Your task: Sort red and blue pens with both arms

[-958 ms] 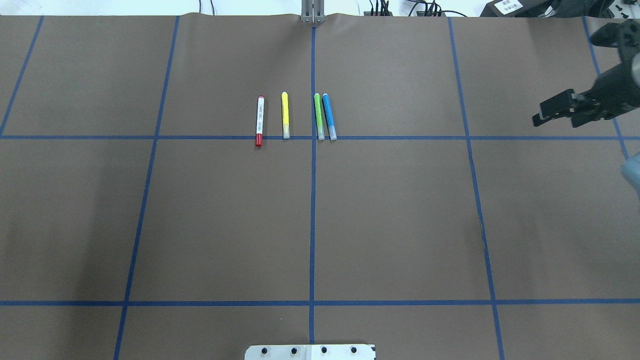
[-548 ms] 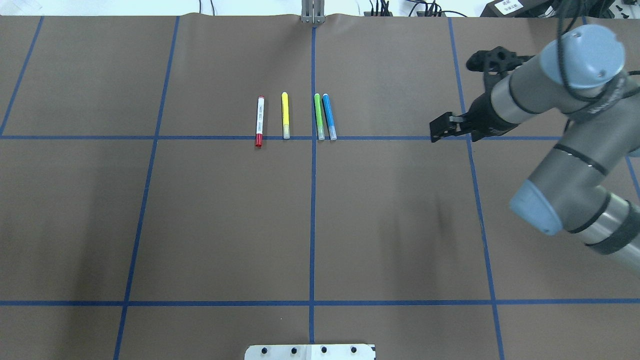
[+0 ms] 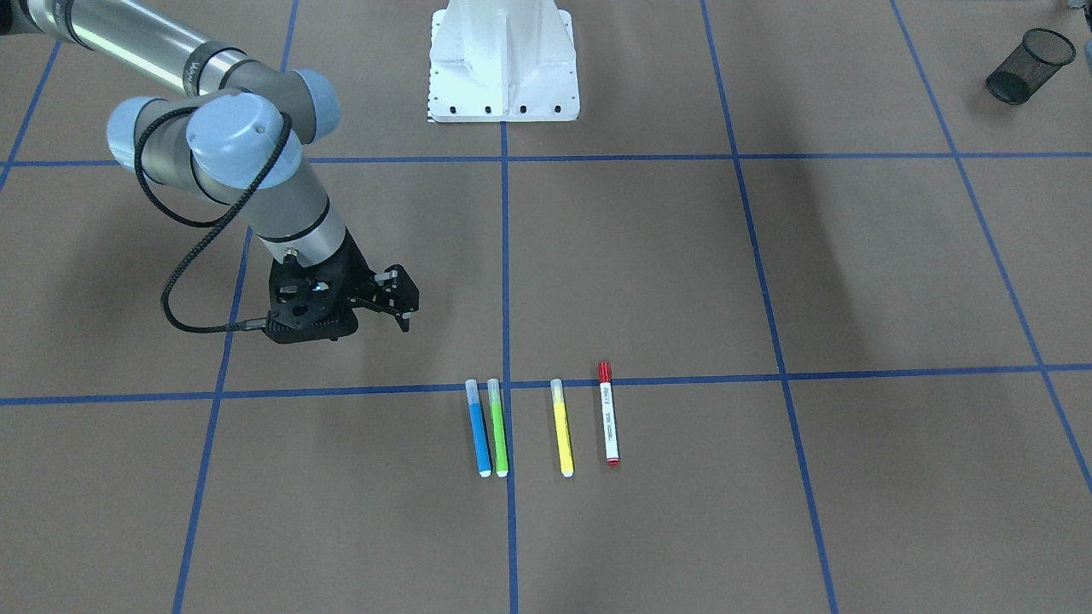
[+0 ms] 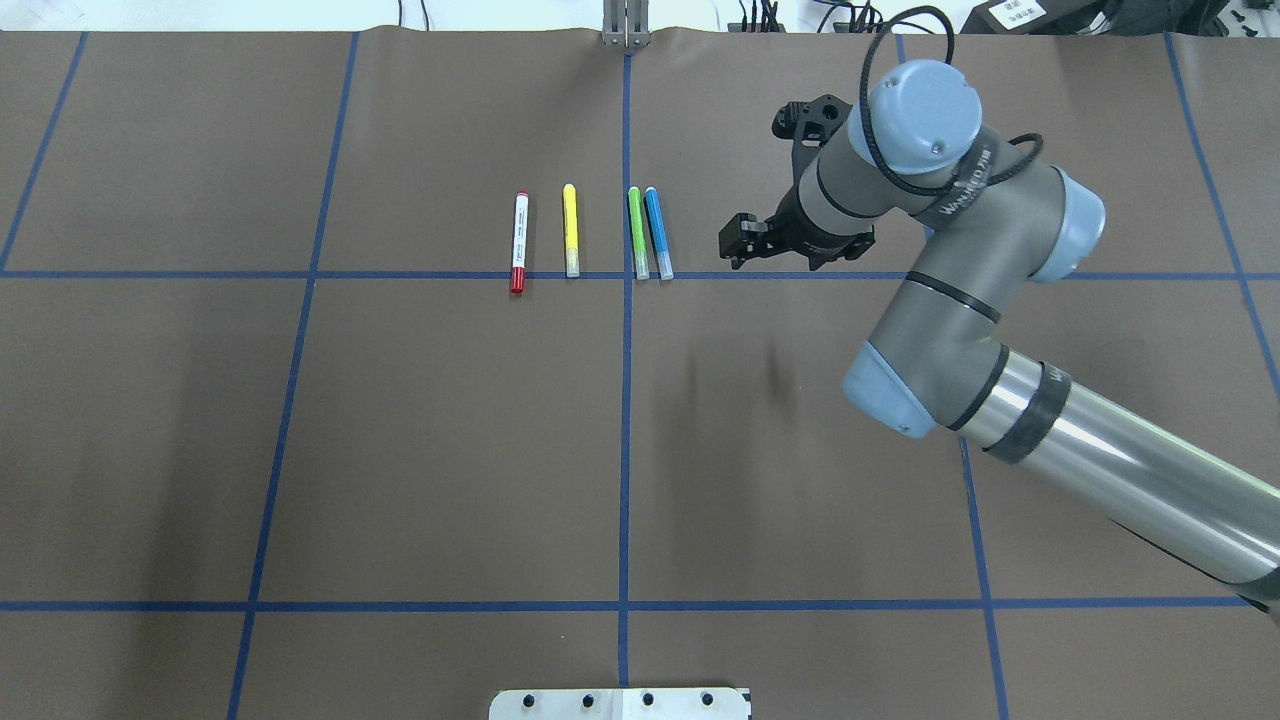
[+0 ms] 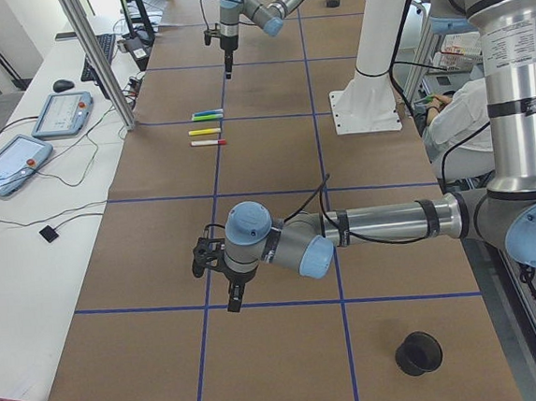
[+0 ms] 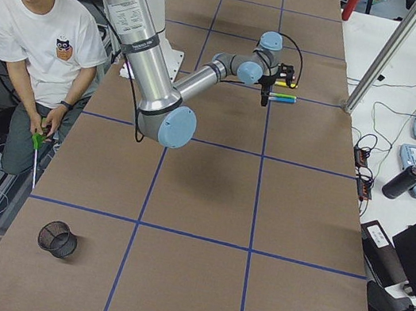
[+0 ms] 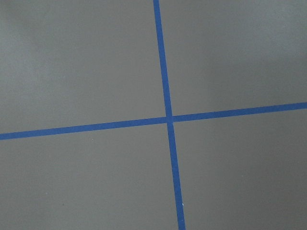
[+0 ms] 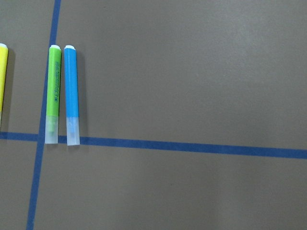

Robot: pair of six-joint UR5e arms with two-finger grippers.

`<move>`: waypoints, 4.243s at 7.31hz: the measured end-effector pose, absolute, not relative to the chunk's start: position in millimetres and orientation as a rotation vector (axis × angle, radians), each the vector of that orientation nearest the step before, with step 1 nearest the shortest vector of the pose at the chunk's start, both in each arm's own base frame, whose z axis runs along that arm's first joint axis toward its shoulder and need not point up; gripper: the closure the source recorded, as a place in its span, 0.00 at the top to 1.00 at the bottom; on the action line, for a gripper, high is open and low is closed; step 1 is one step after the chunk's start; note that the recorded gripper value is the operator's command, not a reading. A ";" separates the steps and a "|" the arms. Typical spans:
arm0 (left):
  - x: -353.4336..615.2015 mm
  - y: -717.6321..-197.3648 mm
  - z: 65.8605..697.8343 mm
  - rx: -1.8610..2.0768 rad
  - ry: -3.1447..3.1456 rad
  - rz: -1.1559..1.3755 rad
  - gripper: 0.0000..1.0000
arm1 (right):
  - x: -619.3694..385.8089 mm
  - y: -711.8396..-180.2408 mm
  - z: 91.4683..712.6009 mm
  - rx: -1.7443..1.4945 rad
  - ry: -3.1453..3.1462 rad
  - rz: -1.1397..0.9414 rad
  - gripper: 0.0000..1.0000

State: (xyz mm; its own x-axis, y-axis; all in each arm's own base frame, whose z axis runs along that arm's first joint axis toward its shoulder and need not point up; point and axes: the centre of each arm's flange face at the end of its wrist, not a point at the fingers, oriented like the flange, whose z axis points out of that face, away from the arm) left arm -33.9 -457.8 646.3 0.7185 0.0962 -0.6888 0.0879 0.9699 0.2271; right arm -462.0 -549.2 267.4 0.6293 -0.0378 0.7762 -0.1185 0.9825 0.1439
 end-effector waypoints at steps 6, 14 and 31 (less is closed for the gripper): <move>-34.0 -455.2 650.6 0.245 0.771 0.003 1.00 | -547.8 -607.3 248.5 0.270 -0.891 0.126 0.73; -34.1 -455.3 648.9 0.248 0.771 0.004 1.00 | -589.0 -606.4 256.7 0.248 -0.862 0.103 0.55; -34.5 -460.8 641.0 0.257 0.777 -0.011 1.00 | -569.3 -614.0 242.1 0.334 -0.860 0.072 0.00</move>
State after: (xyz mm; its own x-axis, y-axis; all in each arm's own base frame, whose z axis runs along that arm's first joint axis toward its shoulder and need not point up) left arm -34.5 -460.8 641.0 0.7149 0.0848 -0.6941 0.1036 0.9688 0.2251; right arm -569.3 -614.0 242.1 0.6537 -0.0716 0.7533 -0.1954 0.9458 0.2595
